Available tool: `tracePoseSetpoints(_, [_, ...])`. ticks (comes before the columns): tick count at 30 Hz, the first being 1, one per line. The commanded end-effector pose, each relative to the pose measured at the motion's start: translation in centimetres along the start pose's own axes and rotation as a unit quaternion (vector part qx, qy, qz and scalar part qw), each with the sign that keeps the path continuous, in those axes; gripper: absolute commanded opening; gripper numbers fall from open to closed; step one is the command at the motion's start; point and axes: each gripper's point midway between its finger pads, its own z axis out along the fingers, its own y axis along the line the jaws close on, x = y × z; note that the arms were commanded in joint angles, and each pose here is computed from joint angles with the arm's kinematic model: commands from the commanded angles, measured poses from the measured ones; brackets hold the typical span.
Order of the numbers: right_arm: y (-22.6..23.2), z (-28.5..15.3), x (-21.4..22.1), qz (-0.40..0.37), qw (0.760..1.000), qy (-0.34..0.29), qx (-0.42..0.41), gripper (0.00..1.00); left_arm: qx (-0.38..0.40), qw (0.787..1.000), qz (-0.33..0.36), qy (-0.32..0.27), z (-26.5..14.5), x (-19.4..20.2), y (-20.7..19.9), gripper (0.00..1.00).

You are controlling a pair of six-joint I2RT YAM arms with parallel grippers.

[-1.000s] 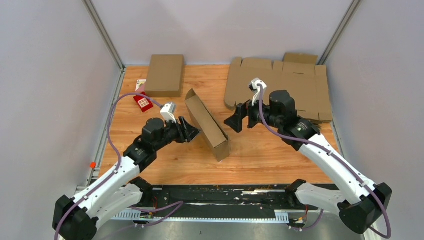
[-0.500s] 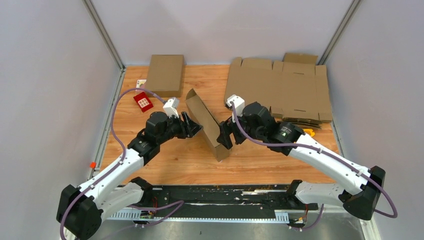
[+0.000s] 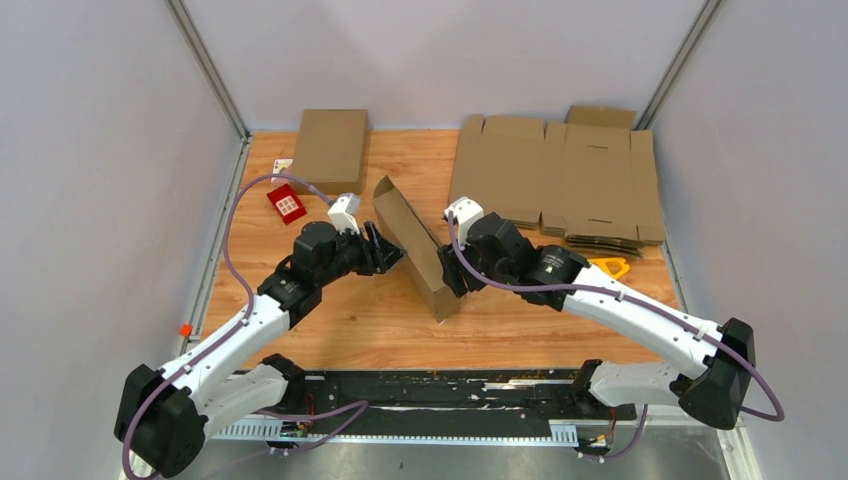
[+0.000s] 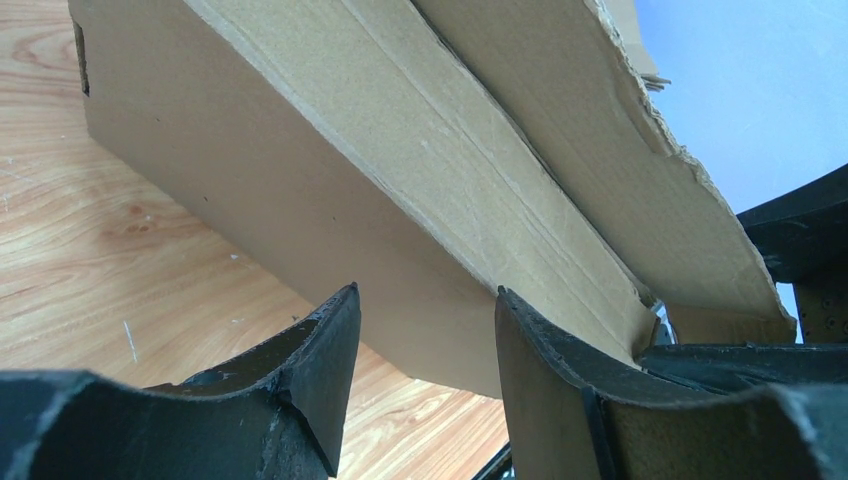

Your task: Fold the paper box

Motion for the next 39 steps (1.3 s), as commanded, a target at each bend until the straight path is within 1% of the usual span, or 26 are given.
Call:
tracePoseSetpoints(1, [-1.2,0.4,1.9,-0.014,0.999,0.028,0.031,0.58,0.013,1.0,0.015,-0.017,0.1,-1.0,-0.5,0.59])
tracePoseSetpoints(5, [-0.7,-0.7,0.6,-0.016,1.0,0.007,0.015,0.62,0.012,1.0,0.017,-0.017,-0.1,-0.9,-0.4,0.59])
tracePoseSetpoints(6, [-0.4,-1.0,0.0,-0.016,1.0,0.0,0.007,0.66,0.012,1.0,0.017,-0.017,-0.1,-0.9,-0.4,0.59])
tracePoseSetpoints(9, [1.3,-1.5,-1.5,-0.013,0.999,-0.019,-0.035,0.88,0.01,1.0,0.018,-0.019,-0.2,-0.9,-0.3,0.59])
tracePoseSetpoints(11, [2.1,-1.5,-2.2,-0.008,0.998,-0.024,-0.052,0.99,0.011,1.0,0.017,-0.019,-0.2,-0.9,-0.3,0.59])
tracePoseSetpoints(14, [3.2,-0.7,-2.3,-0.011,0.998,-0.008,-0.057,1.0,0.016,1.0,0.01,-0.02,0.0,-0.9,-0.5,0.58])
tracePoseSetpoints(19, [3.0,0.8,-1.4,-0.023,0.999,0.028,0.001,1.0,0.032,0.999,0.002,-0.02,0.2,-0.8,-1.0,0.57])
tracePoseSetpoints(21, [3.0,1.3,-1.0,-0.03,0.999,0.036,0.009,0.99,0.032,0.999,0.001,-0.023,0.1,-0.9,-1.1,0.57])
tracePoseSetpoints(22, [3.0,1.6,-0.7,-0.033,0.998,0.042,0.014,0.96,0.032,0.999,0.002,-0.022,0.0,-0.9,-1.1,0.57])
tracePoseSetpoints(25, [2.0,1.8,-0.2,-0.043,0.997,0.056,0.042,0.83,0.03,0.999,0.012,-0.019,-0.4,-1.2,-1.4,0.57])
tracePoseSetpoints(28, [0.7,1.0,0.0,-0.06,0.994,0.062,0.067,0.74,0.007,0.999,0.042,-0.015,-1.2,-2.2,-1.3,0.57])
tracePoseSetpoints(30, [0.2,0.0,0.0,-0.062,0.994,0.058,0.062,0.65,-0.008,0.998,0.063,-0.02,-2.1,-3.2,-1.1,0.57])
tracePoseSetpoints(32, [0.2,-1.0,0.0,-0.058,0.996,0.049,0.039,0.56,-0.022,0.997,0.071,-0.034,-2.9,-4.6,-0.9,0.57])
tracePoseSetpoints(34, [0.7,-1.9,0.1,-0.059,0.998,0.038,0.006,0.53,-0.033,0.995,0.076,-0.05,-3.8,-5.7,-0.7,0.57])
tracePoseSetpoints(39, [1.3,-3.6,0.4,-0.078,0.996,0.009,-0.037,0.52,-0.074,0.989,0.099,-0.086,-5.1,-7.8,0.2,0.59])
